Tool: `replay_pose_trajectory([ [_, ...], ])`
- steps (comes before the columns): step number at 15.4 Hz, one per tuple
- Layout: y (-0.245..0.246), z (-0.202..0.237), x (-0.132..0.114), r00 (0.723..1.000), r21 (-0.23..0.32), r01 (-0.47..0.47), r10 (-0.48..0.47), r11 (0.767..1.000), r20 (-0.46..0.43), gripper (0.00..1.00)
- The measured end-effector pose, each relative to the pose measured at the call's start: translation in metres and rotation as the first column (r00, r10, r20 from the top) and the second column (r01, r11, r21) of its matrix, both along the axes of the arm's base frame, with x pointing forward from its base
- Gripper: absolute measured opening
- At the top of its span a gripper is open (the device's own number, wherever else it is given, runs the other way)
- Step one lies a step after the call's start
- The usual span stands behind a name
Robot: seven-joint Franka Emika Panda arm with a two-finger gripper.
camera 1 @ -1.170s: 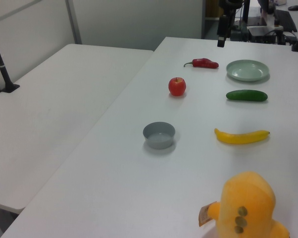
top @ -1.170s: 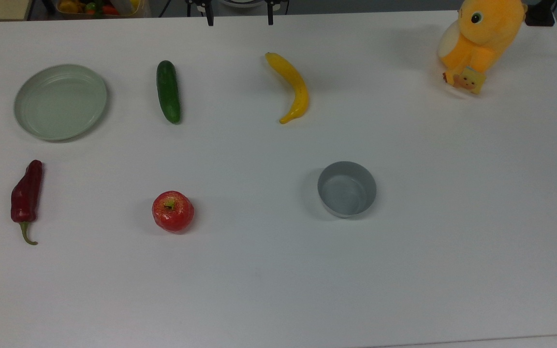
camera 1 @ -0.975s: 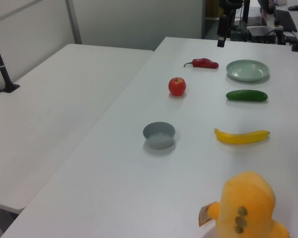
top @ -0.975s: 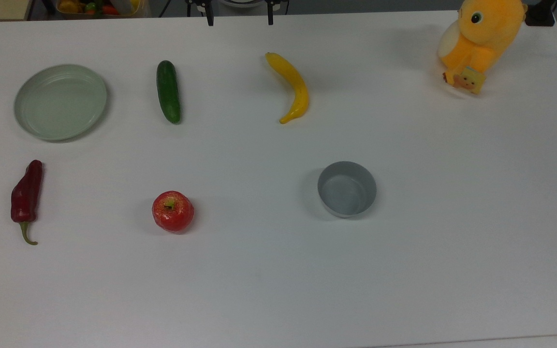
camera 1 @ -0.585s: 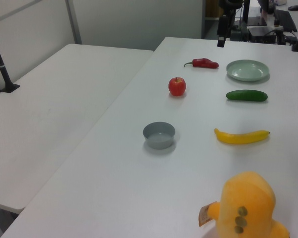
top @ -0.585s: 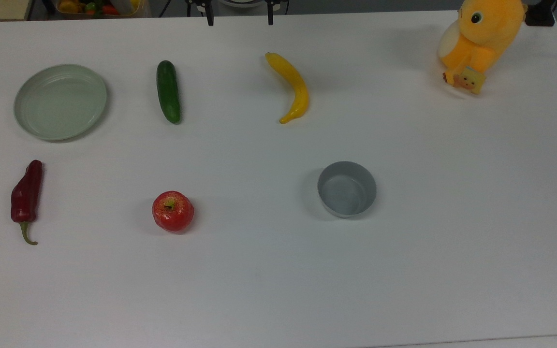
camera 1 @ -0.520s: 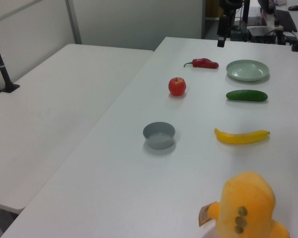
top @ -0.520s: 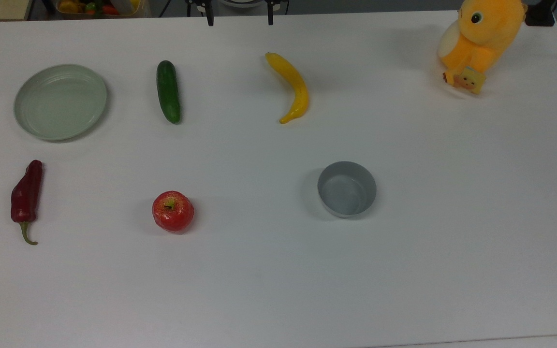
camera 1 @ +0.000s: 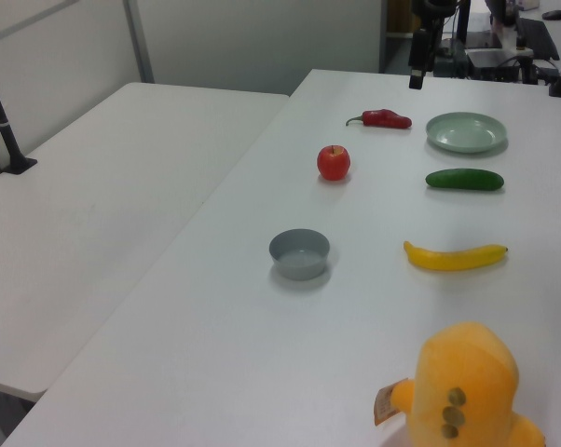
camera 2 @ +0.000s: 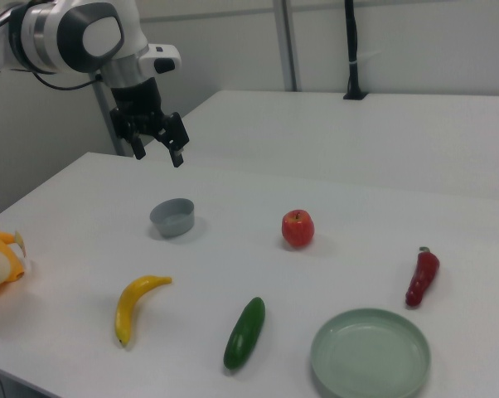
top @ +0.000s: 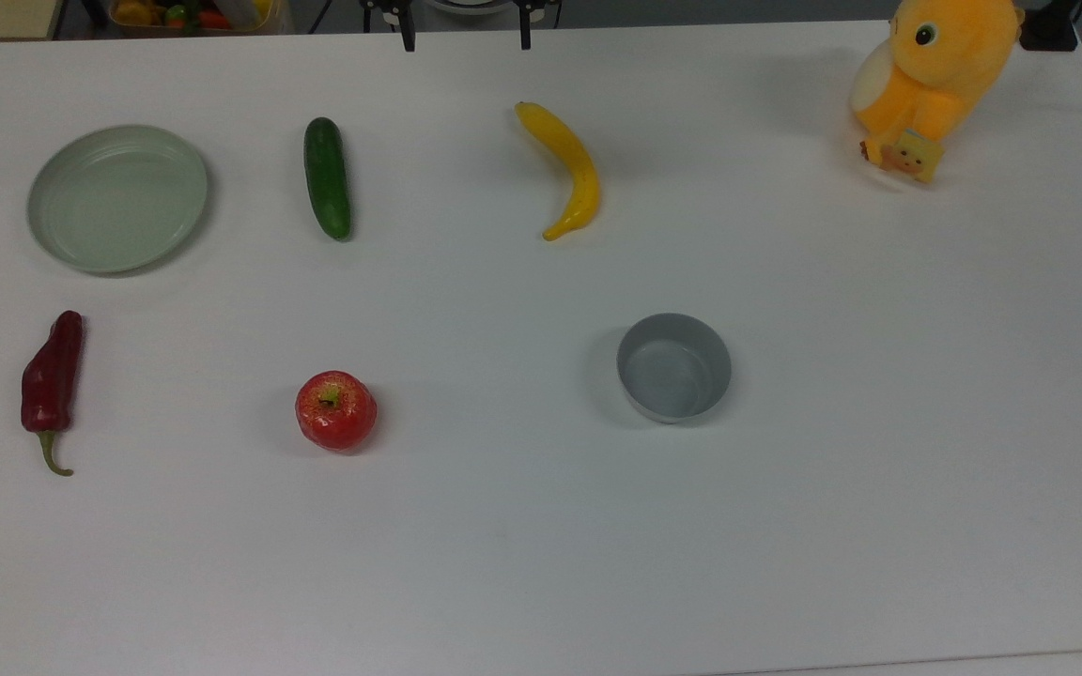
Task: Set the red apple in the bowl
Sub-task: 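Move the open gripper over the red apple and lower it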
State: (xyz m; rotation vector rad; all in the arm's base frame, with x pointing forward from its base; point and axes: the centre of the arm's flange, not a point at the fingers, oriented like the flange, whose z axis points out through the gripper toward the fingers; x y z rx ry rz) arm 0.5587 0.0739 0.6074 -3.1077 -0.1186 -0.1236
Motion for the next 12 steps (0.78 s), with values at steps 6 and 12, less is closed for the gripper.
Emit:
replay_pose_trajectory([
  [6,-0.012,-0.005,0.019,1.000,0.001,0.023,-0.023,1.000,-0.001,1.00],
  [12,-0.043,-0.037,0.093,0.999,-0.003,0.031,-0.031,1.000,0.011,1.00],
])
